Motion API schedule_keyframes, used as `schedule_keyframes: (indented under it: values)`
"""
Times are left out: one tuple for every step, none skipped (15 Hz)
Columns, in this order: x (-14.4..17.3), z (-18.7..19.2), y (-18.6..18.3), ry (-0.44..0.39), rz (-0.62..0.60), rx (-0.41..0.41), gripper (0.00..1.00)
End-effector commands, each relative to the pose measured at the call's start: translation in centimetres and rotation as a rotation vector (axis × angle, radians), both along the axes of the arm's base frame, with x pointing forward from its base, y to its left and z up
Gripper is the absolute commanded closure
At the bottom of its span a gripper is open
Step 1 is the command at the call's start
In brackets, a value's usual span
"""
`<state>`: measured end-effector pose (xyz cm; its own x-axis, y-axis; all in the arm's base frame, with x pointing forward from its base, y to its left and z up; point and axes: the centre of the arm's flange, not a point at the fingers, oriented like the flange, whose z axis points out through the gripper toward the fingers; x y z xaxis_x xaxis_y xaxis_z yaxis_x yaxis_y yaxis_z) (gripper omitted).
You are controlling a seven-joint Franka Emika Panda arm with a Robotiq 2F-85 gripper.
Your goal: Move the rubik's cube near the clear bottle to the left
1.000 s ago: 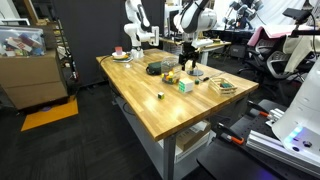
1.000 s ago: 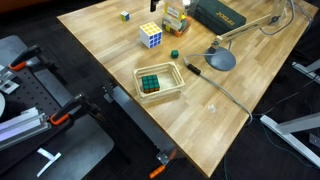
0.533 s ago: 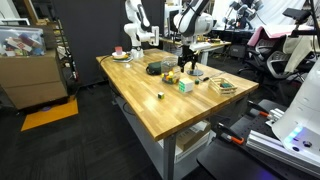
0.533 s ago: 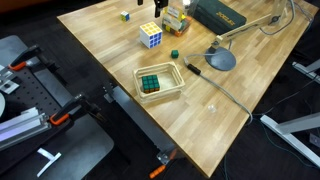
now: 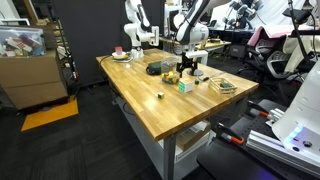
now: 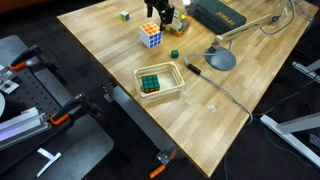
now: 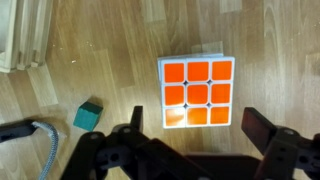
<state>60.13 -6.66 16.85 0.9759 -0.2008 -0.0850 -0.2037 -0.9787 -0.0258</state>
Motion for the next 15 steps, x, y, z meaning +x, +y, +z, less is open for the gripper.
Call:
schedule_keyframes:
  values:
    - [0.5,-1.0,-0.4,0.027,-0.073,0.037,0.0]
    - [0.5,-1.4,-0.5,0.032,-0.084,0.039,0.0]
    - [0.5,-1.6,-0.5,0.036,-0.093,0.041,0.0]
    - [0.5,-1.9,-0.4,0.042,-0.096,0.046,0.0]
    - [0.5,-2.1,-0.2,0.047,-0.093,0.048,0.0]
    - [0.5,-2.3,0.0,0.051,-0.088,0.051,0.0]
    - [0.5,-2.4,0.5,0.057,-0.079,0.054,0.0]
    - [0.6,-2.6,0.9,0.064,-0.071,0.057,0.0]
    - [0.5,-2.9,1.3,0.074,-0.062,0.058,0.0]
    - [0.5,-3.2,1.6,0.083,-0.056,0.06,0.0]
    - [0.4,-3.4,1.7,0.091,-0.053,0.061,0.0]
    - [0.4,-3.6,1.8,0.095,-0.051,0.061,0.0]
    - [0.4,-3.8,1.7,0.099,-0.051,0.058,0.0]
    - [0.4,-3.9,1.6,0.102,-0.052,0.058,0.0]
    - [0.4,-4.0,1.6,0.102,-0.051,0.056,0.0]
